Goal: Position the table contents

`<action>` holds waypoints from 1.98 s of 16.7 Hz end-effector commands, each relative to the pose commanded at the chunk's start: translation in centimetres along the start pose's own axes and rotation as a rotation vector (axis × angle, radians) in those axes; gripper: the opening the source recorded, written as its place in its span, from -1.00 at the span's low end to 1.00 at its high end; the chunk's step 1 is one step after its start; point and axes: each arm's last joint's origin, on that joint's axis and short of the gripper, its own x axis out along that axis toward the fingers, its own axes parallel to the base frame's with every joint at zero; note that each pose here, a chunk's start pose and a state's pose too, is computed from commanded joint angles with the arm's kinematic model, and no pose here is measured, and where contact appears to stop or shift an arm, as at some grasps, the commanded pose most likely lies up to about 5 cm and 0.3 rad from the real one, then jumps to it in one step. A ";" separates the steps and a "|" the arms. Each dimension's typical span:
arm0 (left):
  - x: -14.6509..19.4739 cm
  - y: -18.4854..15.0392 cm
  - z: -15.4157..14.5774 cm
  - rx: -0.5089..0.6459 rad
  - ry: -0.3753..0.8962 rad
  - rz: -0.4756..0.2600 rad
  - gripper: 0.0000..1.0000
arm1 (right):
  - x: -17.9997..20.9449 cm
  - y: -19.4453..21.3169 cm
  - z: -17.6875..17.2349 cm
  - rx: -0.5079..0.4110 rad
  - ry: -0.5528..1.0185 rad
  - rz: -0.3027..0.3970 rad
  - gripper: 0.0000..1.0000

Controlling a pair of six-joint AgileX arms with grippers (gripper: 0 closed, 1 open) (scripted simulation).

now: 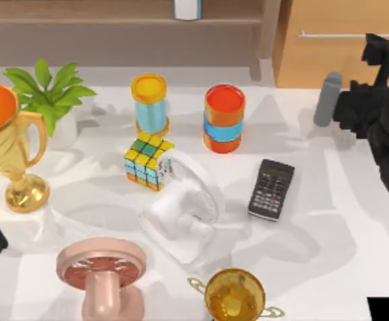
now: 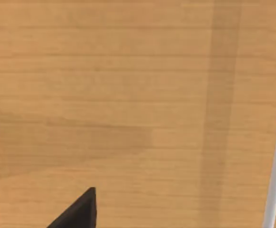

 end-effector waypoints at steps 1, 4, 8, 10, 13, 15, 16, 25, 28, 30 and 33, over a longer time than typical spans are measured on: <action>0.0 0.0 0.0 0.000 0.000 0.000 1.00 | 0.0 -0.3 0.3 0.011 -0.001 -0.007 1.00; 0.0 0.0 0.0 0.000 0.000 0.000 1.00 | -0.3 -2.0 2.7 0.108 -0.020 -0.047 1.00; 0.0 0.0 0.0 0.000 0.000 0.000 1.00 | -1.4 -5.4 8.8 0.359 -0.091 -0.099 1.00; 0.0 0.0 0.0 0.000 0.000 0.000 1.00 | -2.0 -7.1 12.2 0.518 -0.130 -0.109 1.00; 0.0 0.0 0.0 0.000 0.000 0.000 1.00 | -2.5 -9.0 17.1 0.766 -0.168 -0.093 1.00; 0.0 0.0 0.0 0.000 0.000 0.000 1.00 | -2.4 -9.9 20.0 0.927 -0.171 -0.074 1.00; 0.0 0.0 0.0 0.000 0.000 0.000 1.00 | -2.1 -10.3 21.2 1.005 -0.167 -0.066 1.00; 0.0 0.0 0.0 0.000 0.000 0.000 1.00 | 1.1 -12.7 27.0 1.511 -0.066 -0.058 1.00; 0.0 0.0 0.0 0.000 0.000 0.000 1.00 | 1.6 -13.0 27.3 1.552 -0.053 -0.063 1.00; 0.0 0.0 0.0 0.000 0.000 0.000 1.00 | 1.6 -13.0 27.3 1.552 -0.053 -0.063 1.00; 0.0 0.0 0.0 0.000 0.000 0.000 1.00 | 1.6 -13.1 27.1 1.553 -0.055 -0.065 1.00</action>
